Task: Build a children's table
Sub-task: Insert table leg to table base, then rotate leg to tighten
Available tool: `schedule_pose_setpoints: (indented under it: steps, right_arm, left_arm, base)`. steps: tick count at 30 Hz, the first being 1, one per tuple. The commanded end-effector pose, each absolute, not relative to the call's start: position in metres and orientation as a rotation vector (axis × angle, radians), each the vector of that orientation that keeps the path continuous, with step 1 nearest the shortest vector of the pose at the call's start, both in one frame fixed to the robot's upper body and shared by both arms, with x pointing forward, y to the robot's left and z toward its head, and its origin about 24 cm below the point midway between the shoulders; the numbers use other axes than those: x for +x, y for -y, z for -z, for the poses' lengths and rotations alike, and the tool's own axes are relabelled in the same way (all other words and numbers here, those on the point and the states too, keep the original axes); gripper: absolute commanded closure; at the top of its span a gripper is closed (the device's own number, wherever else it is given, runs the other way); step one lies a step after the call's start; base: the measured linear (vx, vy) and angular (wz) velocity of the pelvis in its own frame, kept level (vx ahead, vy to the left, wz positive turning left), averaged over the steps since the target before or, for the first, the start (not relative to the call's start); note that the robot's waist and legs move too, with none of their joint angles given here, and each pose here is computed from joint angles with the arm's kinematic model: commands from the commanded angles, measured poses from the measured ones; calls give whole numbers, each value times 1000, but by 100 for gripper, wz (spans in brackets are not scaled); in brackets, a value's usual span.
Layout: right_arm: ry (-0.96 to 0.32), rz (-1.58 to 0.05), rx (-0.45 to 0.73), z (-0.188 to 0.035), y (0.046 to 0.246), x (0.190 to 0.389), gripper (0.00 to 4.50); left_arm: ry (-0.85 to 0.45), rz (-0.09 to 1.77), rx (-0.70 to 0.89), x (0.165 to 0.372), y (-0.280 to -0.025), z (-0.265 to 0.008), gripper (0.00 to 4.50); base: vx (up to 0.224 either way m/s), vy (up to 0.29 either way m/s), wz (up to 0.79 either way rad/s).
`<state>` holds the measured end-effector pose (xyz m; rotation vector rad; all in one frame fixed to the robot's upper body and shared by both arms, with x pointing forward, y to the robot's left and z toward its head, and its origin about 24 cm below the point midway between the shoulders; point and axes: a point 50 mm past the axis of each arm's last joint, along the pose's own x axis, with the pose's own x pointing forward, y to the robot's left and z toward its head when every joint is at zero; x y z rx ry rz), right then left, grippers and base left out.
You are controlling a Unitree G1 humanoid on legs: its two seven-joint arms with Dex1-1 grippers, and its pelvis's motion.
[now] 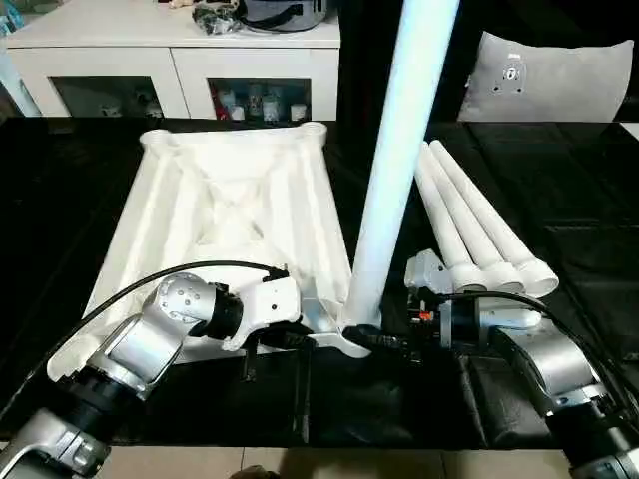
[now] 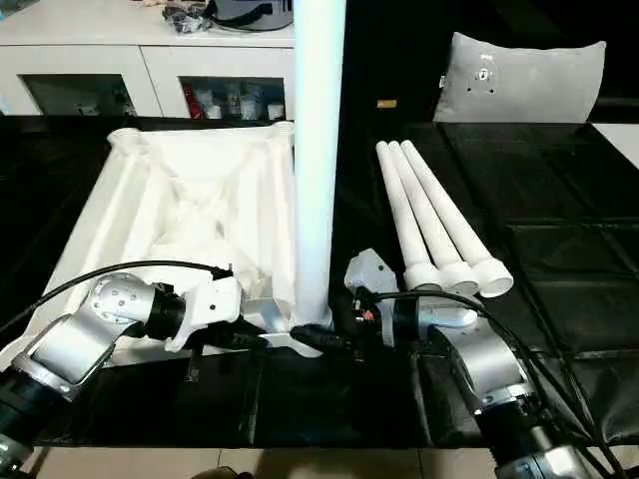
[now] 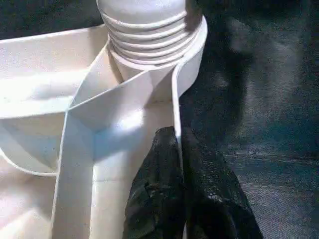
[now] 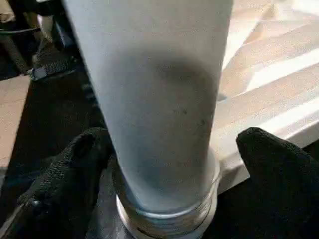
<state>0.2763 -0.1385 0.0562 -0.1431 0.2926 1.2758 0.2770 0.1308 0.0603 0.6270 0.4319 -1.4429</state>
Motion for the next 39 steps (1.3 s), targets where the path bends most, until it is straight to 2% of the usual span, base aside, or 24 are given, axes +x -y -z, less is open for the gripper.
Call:
schedule_pose_setpoints:
  steps: [1,6,8,12,15,20,25,29,31,34,39]
  right_arm:
    - [-306,-1302,-161,-59,138,279,55]
    - [-342,-1324,-159,-58,139,279,86]
    - [-360,-1333,-144,-57,140,278,119]
    - [-372,-1340,-137,-56,140,277,131]
    - [-384,-1341,-118,-53,139,275,164]
    - [-375,-1320,-45,-51,133,271,173]
    - [-355,-1160,6,-38,119,269,174]
    - [-352,-974,88,-27,101,271,174]
    - [-339,-881,128,-26,91,275,174]
    - [-361,-718,203,-23,75,287,174]
    - [-336,-703,162,-22,69,291,174]
  left_arm:
    - [-434,1518,679,274,-123,-59,450]
    - [-435,1517,690,276,-123,-58,450]
    - [-436,1512,692,278,-124,-58,450]
    - [-437,1511,691,278,-124,-58,450]
    - [-441,1507,685,278,-126,-57,450]
    - [-437,1485,650,278,-127,-58,450]
    - [-409,1347,543,284,-118,-63,450]
    - [-396,1214,424,285,-102,-68,450]
    - [-391,1153,365,285,-90,-71,450]
    - [-375,1068,269,282,-59,-74,450]
    - [-348,1052,279,279,-45,-72,450]
  base:
    - [0,0,0]
    - [0,0,0]
    - [0,0,0]
    - [0,0,0]
    - [0,0,0]
    - [0,0,0]
    - [0,0,0]
    - [0,0,0]
    - [0,0,0]
    - [0,0,0]
    - [0,0,0]
